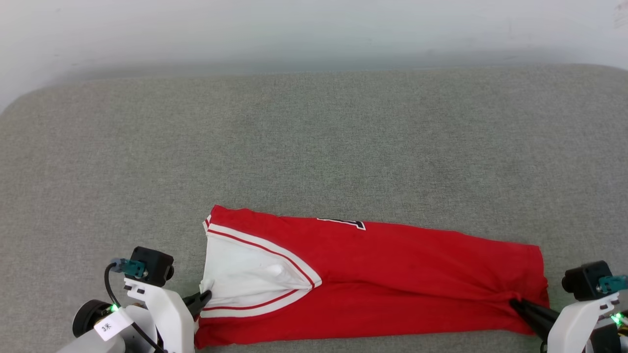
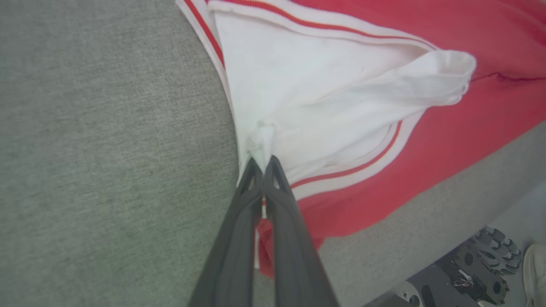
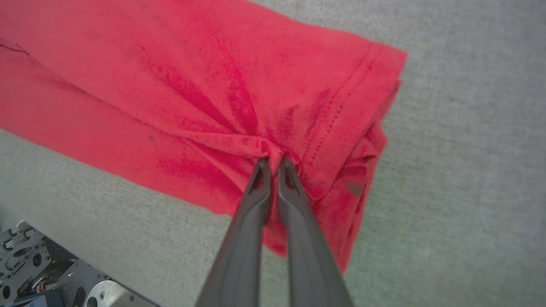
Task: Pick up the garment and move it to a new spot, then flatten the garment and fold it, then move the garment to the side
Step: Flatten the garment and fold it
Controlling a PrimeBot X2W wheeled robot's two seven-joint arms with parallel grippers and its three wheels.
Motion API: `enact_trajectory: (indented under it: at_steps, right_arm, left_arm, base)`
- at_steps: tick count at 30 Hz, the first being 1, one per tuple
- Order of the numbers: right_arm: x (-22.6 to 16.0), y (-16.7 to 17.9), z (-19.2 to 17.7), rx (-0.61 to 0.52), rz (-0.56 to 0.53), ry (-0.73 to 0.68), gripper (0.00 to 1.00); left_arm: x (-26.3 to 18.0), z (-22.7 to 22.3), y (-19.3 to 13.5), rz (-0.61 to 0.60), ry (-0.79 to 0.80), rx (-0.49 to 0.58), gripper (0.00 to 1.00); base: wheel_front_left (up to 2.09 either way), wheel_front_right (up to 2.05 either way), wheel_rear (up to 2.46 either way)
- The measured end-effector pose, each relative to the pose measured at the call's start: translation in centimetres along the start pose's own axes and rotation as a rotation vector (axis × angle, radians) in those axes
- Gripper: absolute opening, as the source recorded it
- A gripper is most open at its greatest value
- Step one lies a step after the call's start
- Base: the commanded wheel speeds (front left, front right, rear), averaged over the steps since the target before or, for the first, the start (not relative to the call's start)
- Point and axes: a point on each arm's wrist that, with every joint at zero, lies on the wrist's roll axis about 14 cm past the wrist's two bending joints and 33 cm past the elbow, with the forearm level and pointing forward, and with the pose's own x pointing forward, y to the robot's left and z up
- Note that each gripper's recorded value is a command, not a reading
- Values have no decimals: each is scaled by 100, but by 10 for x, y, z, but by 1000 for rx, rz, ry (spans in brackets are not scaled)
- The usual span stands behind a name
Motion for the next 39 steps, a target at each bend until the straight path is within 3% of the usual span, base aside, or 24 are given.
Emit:
enact_trajectory:
  at_steps: [7,8,9,23,31,39]
  right_arm:
    - [2,0,-15,40,-18,16,0]
    - [1,0,-14,50,-21,4,47]
    - [1,0,-13,58,-24,-7,100]
    - [-32,-23,47,20,-71,-175,100]
    - [-33,-45,43,54,-89,-27,100]
    - [-13,-42,27,109,-50,115,100]
  left_arm:
    - [6,-7,5,18,2,-8,0]
    - [7,-4,5,24,-14,-10,21]
    - [7,-2,5,29,-30,-13,100]
    - [-12,53,14,187,-415,39,100]
    - [-20,80,25,284,-569,65,100]
    - [-32,103,35,378,-687,105,100]
  base:
    - [0,0,0]
    - [0,0,0]
    - [0,0,0]
    - [0,0,0]
    - [0,0,0]
    - [0,0,0]
